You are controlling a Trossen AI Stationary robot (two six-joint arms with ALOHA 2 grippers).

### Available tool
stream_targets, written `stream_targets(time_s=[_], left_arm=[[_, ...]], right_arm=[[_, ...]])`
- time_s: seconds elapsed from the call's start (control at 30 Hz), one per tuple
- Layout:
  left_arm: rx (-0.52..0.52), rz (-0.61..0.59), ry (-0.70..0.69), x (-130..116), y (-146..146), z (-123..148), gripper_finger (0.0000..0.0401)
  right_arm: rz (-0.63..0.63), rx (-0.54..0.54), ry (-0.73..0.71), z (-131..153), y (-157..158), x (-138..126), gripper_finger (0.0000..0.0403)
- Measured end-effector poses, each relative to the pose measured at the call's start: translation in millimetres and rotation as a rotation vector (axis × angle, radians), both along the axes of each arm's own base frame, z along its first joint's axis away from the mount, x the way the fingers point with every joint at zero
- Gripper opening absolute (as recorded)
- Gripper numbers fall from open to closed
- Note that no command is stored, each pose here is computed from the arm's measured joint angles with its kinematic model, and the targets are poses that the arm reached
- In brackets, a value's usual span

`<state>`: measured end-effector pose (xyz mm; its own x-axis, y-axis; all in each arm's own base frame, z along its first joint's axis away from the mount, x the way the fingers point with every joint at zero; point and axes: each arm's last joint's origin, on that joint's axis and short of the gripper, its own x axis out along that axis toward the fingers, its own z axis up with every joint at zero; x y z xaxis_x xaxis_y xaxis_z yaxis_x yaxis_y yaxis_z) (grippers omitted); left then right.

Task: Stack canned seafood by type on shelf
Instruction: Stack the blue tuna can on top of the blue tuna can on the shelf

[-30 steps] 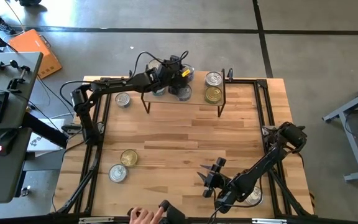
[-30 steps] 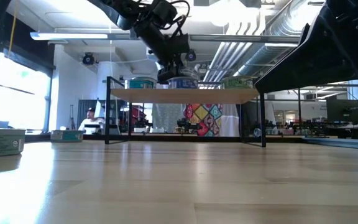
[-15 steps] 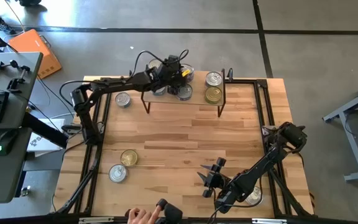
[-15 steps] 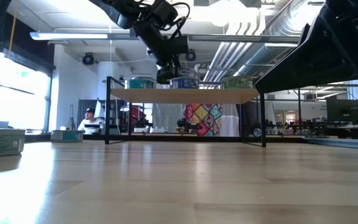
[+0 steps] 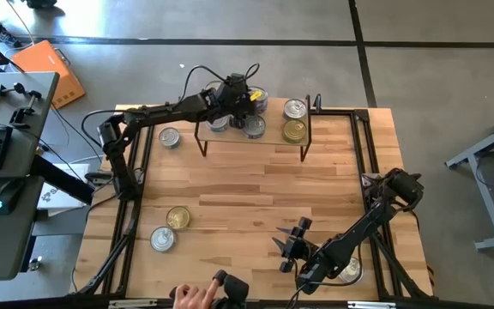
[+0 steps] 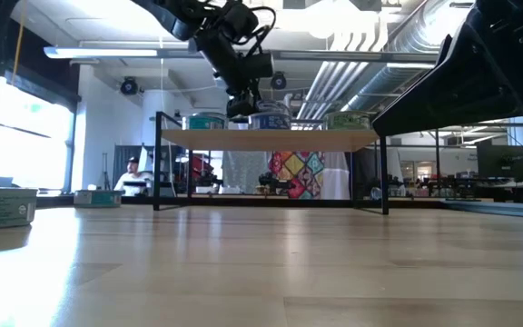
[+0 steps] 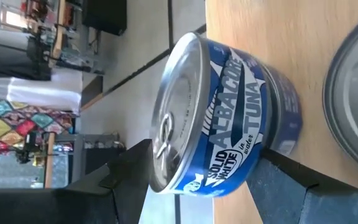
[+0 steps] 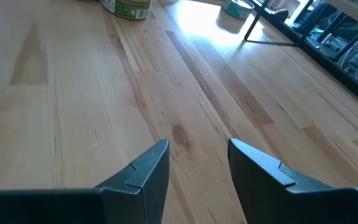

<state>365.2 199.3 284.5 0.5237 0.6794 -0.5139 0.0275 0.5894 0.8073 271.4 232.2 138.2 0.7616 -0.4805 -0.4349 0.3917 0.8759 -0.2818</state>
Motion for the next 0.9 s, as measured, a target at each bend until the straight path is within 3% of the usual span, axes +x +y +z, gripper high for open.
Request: stream_targets(time_s=[0.9], left_arm=[[-0.001,0.015,0.050,-5.8,4.3,-2.0,0.0235]], right_arm=[[-0.001,0.000,0.002,-0.1,-0.1,-0.2,0.0155]])
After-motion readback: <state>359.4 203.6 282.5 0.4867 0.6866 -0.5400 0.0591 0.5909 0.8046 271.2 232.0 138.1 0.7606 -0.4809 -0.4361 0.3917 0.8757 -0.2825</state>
